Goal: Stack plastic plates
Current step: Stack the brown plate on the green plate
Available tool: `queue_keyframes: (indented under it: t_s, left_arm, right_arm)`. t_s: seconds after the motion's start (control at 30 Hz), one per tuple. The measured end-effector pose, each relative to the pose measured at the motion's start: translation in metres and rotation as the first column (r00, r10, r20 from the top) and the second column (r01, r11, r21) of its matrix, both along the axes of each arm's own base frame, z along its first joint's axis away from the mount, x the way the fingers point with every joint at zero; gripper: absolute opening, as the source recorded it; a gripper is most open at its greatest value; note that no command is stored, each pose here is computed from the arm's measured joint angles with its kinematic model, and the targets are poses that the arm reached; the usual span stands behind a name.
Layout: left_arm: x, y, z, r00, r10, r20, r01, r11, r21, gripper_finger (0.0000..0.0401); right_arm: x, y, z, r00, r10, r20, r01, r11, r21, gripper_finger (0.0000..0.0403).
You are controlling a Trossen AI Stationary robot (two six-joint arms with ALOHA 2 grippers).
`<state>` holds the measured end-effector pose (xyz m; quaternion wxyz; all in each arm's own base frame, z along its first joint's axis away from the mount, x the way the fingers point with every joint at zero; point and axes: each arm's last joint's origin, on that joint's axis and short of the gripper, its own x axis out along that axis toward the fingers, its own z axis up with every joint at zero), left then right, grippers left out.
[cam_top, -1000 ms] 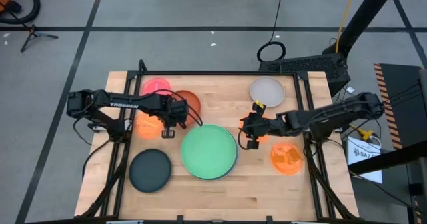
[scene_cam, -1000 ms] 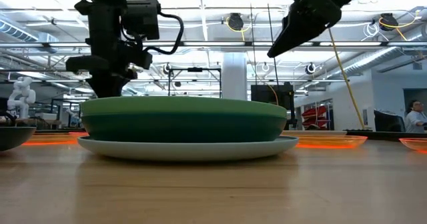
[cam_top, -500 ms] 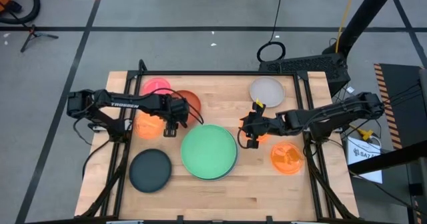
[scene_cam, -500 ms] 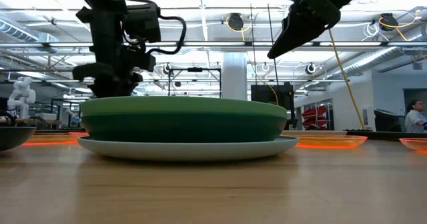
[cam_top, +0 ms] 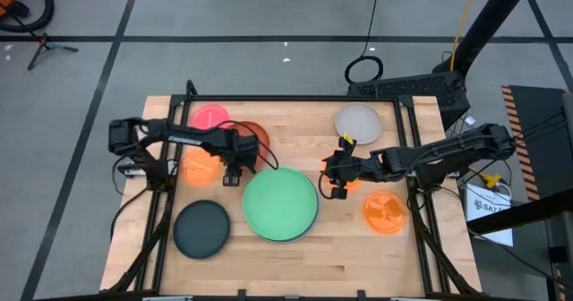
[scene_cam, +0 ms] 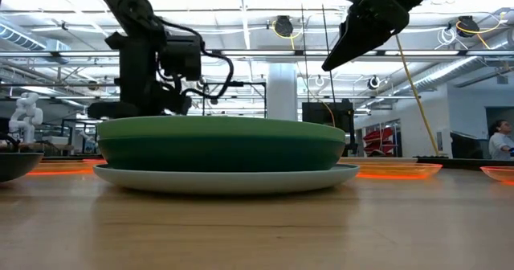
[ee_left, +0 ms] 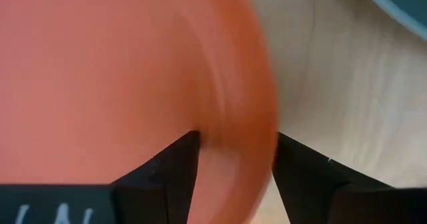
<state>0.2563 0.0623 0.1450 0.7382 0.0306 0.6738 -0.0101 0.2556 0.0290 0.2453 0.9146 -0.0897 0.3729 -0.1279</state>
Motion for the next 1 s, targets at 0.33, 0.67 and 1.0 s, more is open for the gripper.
queue_keyframes:
  t_s: [0.33,0.67,1.0]
  left_arm:
    - [0.001,-0.001,-0.001,0.999,-0.047,-0.016,0.048,0.997,0.064,0.0087]
    - [-0.007,-0.003,0.030,0.999,-0.046,0.022,0.041,0.983,0.181,0.0009]
    - [0.005,-0.045,0.132,0.939,-0.053,0.339,-0.022,0.977,0.214,0.0009]
  right_arm:
    - [0.000,0.000,0.000,1.000,0.003,0.000,-0.003,1.000,-0.002,0.0155]
    - [0.000,0.000,0.000,1.000,0.005,0.002,-0.005,1.000,-0.004,0.0155]
    - [0.000,0.000,0.000,1.000,0.019,-0.004,-0.019,1.000,-0.022,0.0155]
